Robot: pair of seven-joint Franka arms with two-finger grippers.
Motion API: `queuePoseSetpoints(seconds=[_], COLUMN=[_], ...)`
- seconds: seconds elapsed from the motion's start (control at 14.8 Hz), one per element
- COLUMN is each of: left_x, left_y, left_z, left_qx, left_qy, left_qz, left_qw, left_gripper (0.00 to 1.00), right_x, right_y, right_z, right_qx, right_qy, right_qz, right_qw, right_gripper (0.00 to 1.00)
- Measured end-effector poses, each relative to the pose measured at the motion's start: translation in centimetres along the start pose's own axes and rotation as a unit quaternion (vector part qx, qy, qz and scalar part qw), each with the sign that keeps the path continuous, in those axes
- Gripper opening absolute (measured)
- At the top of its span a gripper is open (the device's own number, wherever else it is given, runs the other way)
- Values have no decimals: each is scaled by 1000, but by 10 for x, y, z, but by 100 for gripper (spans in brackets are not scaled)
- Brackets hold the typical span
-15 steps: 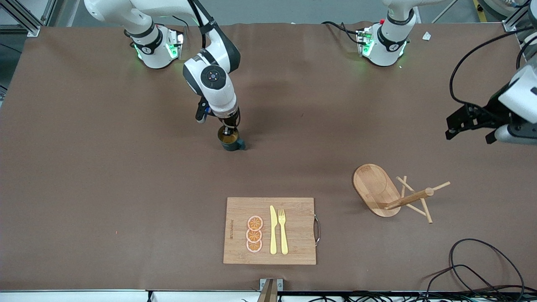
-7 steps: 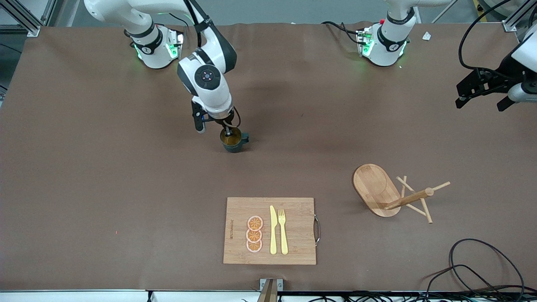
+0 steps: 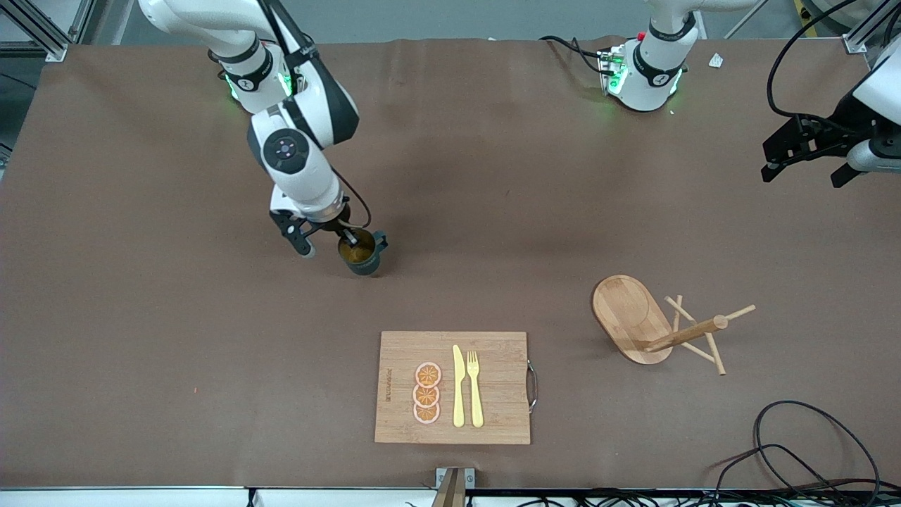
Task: Transfer cup from left to right arm and place
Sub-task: 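Carry the mug with the right gripper away from the stand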
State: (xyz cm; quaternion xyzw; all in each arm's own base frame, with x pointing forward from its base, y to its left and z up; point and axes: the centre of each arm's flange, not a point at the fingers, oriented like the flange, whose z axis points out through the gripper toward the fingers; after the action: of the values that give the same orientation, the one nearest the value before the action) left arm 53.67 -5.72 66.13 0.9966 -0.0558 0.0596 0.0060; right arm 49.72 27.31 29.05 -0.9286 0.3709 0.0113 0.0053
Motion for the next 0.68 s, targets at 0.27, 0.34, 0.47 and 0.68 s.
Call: queuePoseSetpoints(seconds=[0.27, 0.34, 0.47, 0.68], left_x=[1, 2, 4, 7], left_y=[-1, -1, 0, 3], left_z=[-1, -2, -3, -2], left_qx=[0, 0, 0, 0], left_qy=[4, 5, 8, 8], left_qz=[-1, -1, 0, 3], left_qw=[1000, 1000, 1000, 1000], left_gripper=[100, 100, 100, 100], right_x=[57, 73, 109, 166], right_y=[26, 35, 58, 100], right_z=[-1, -2, -2, -2], right_qx=[-14, -16, -21, -16], right_qy=[-11, -16, -28, -42], right_qz=[-180, -225, -308, -429], right_qw=[983, 974, 951, 902], right_gripper=[5, 5, 5, 5])
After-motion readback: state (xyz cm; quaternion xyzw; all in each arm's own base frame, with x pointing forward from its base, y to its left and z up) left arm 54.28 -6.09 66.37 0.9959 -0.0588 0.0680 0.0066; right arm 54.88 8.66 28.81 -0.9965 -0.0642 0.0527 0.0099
